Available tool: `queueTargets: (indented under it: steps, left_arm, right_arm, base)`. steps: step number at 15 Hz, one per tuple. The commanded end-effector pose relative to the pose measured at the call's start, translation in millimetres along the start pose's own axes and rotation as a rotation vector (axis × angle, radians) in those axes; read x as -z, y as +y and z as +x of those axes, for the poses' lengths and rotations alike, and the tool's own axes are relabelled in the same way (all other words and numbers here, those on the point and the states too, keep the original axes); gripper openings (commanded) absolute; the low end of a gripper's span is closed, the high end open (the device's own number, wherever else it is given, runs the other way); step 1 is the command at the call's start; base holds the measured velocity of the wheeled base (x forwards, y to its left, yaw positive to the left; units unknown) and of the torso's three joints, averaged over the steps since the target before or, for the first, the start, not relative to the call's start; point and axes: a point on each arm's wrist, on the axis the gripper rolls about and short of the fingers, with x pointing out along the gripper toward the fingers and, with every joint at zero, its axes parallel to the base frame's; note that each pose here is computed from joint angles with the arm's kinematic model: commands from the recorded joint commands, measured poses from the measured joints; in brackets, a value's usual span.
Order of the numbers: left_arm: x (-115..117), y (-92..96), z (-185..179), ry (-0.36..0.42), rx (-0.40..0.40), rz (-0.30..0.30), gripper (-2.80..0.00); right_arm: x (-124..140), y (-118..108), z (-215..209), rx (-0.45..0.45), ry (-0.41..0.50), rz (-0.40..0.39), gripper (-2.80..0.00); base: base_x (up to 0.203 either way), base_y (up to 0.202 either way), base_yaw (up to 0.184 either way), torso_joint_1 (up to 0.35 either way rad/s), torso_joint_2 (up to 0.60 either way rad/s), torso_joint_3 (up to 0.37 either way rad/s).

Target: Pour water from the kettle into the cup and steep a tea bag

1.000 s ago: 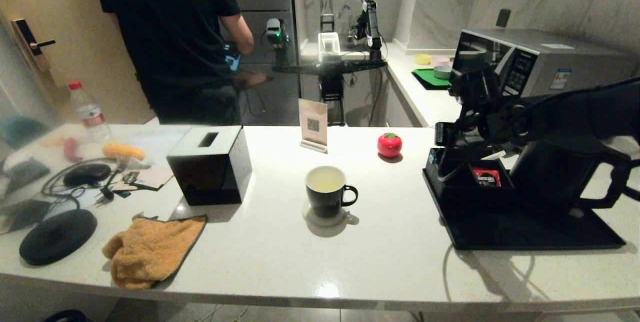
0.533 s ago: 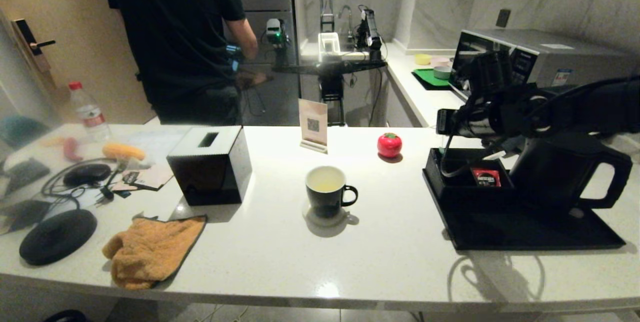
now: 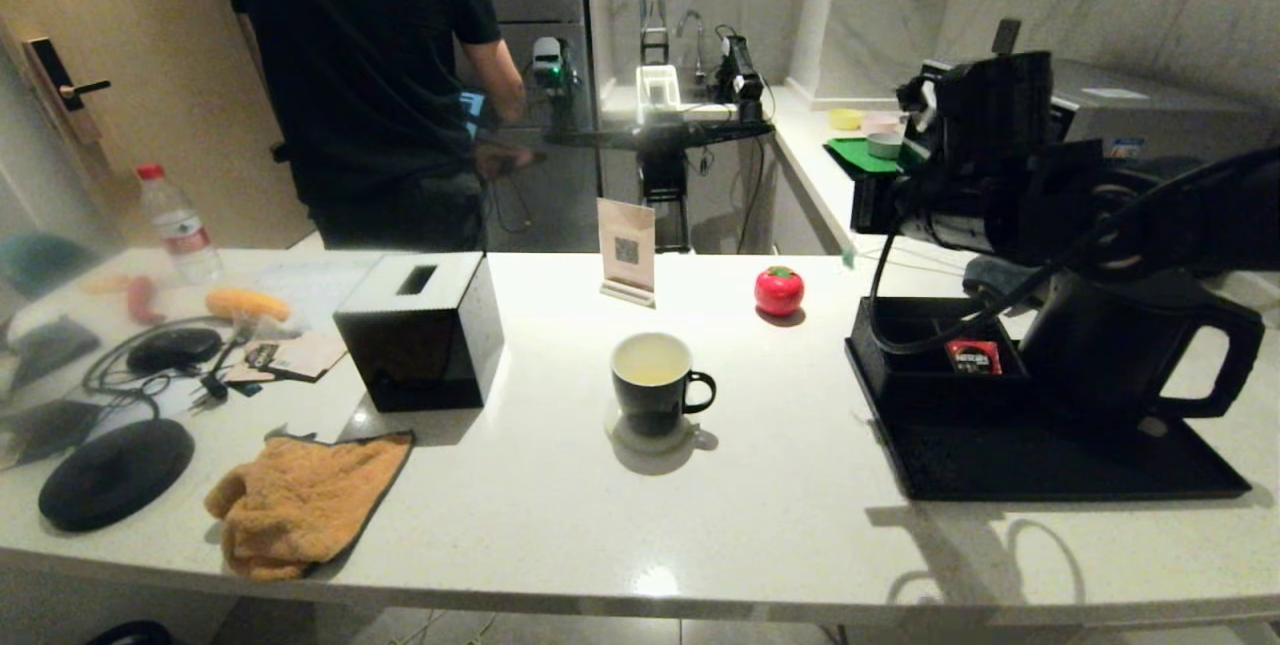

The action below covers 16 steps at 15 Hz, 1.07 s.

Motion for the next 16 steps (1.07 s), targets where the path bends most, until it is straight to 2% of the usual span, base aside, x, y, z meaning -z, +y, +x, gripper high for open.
queueTargets:
  steps: [1, 9, 12, 16]
  left_arm:
    - [0.1, 0.0, 0.1, 0.001, 0.0, -0.001, -2.8]
    - [0.1, 0.0, 0.1, 0.001, 0.0, -0.001, -2.8]
    - [0.1, 0.0, 0.1, 0.001, 0.0, -0.001, -2.8]
    - [0.0, 0.0, 0.0, 0.0, 0.0, -0.001, -2.8]
  right_arm:
    - [-8.4, 8.3, -6.6, -0.032, -0.05, -0.008, -2.8]
    - [-12.3, 42.6, -31.2, -0.137, -0.08, -0.02, -2.8]
    - [-17.6, 56.1, -37.8, -0.182, -0.148, 0.001, -2.8]
    - [-15.9, 76.1, -45.6, -0.239, -0.16, -0.003, -2.8]
  base:
    - [0.0, 0.0, 0.0, 0.0, 0.0, 0.0]
    - [0.0, 0.0, 0.0, 0.0, 0.0, 0.0]
    - [0.0, 0.0, 0.0, 0.0, 0.0, 0.0]
    - [0.0, 0.0, 0.0, 0.0, 0.0, 0.0]
